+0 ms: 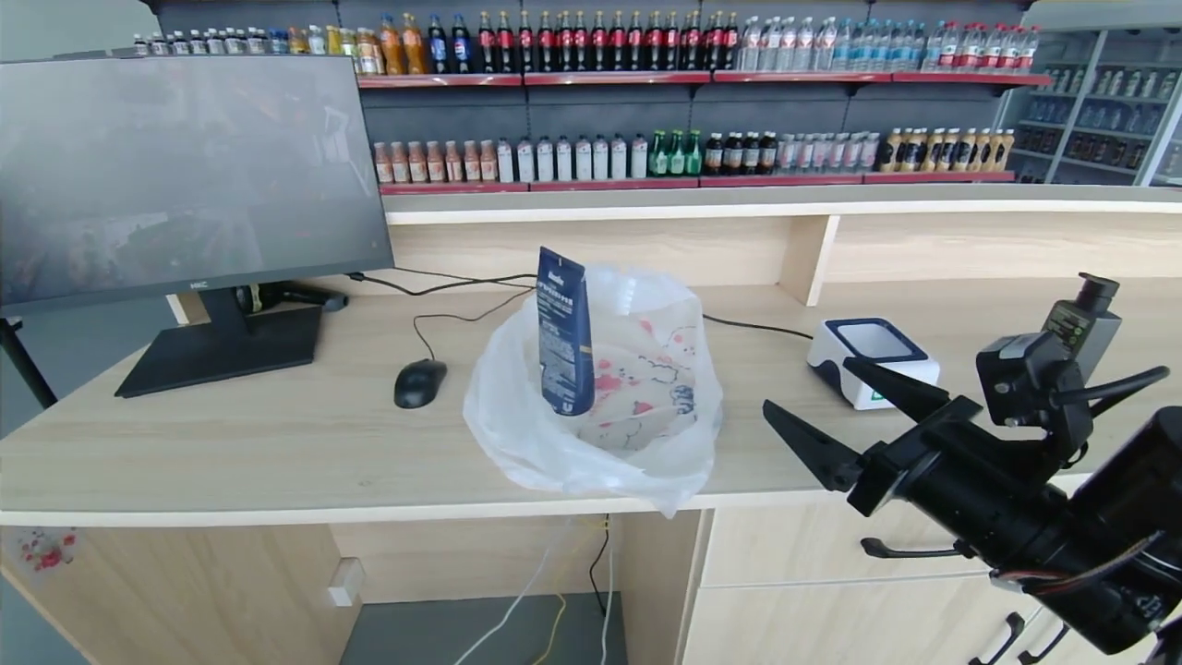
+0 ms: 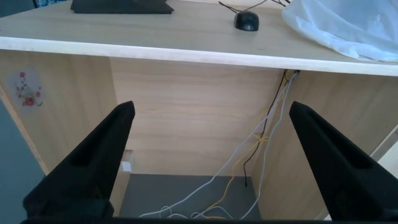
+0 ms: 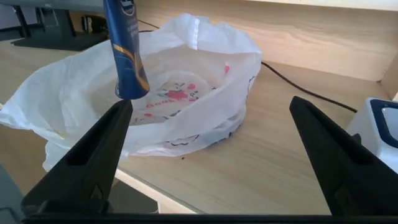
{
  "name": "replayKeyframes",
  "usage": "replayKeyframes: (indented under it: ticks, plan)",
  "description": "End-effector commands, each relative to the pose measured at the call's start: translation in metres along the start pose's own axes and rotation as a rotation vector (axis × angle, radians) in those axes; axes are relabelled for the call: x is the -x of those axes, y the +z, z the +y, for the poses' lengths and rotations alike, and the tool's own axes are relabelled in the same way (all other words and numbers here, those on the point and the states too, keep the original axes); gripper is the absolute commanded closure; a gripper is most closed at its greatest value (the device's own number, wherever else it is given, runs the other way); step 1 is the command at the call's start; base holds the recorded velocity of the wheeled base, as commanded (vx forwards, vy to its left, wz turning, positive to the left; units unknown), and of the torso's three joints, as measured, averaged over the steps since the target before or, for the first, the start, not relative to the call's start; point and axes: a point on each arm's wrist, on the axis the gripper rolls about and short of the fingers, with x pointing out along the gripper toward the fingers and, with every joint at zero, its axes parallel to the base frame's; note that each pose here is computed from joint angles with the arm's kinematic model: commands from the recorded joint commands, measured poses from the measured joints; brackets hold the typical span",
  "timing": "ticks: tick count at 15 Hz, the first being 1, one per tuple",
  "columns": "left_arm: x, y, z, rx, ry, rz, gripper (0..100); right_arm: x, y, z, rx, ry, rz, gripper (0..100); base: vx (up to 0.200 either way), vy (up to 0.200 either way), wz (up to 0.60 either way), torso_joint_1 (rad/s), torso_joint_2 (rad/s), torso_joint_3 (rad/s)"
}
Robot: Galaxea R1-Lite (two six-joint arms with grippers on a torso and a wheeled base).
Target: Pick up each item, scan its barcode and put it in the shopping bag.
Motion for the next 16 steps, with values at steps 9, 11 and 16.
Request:
replayKeyframes:
  ticks: [9, 11, 16]
  plan:
    - [0.0000, 0.0004, 0.0000, 0.000, 0.001, 0.000, 0, 0.0038, 0.0022, 0.0009, 0.005, 0.005, -0.006, 0, 0.000, -0.200, 0.00, 0.004, 0.00, 0.003]
    - [0.0000, 0.0004, 0.0000, 0.000, 0.001, 0.000, 0, 0.0044, 0.0027, 0.0006, 0.007, 0.003, -0.008, 0, 0.000, -0.200, 0.00, 0.000, 0.00, 0.002]
    - [0.0001, 0.0004, 0.0000, 0.000, 0.001, -0.002, 0, 0.0053, 0.0012, 0.0007, 0.011, 0.003, 0.000, 0, 0.000, -0.200, 0.00, 0.003, 0.00, 0.004]
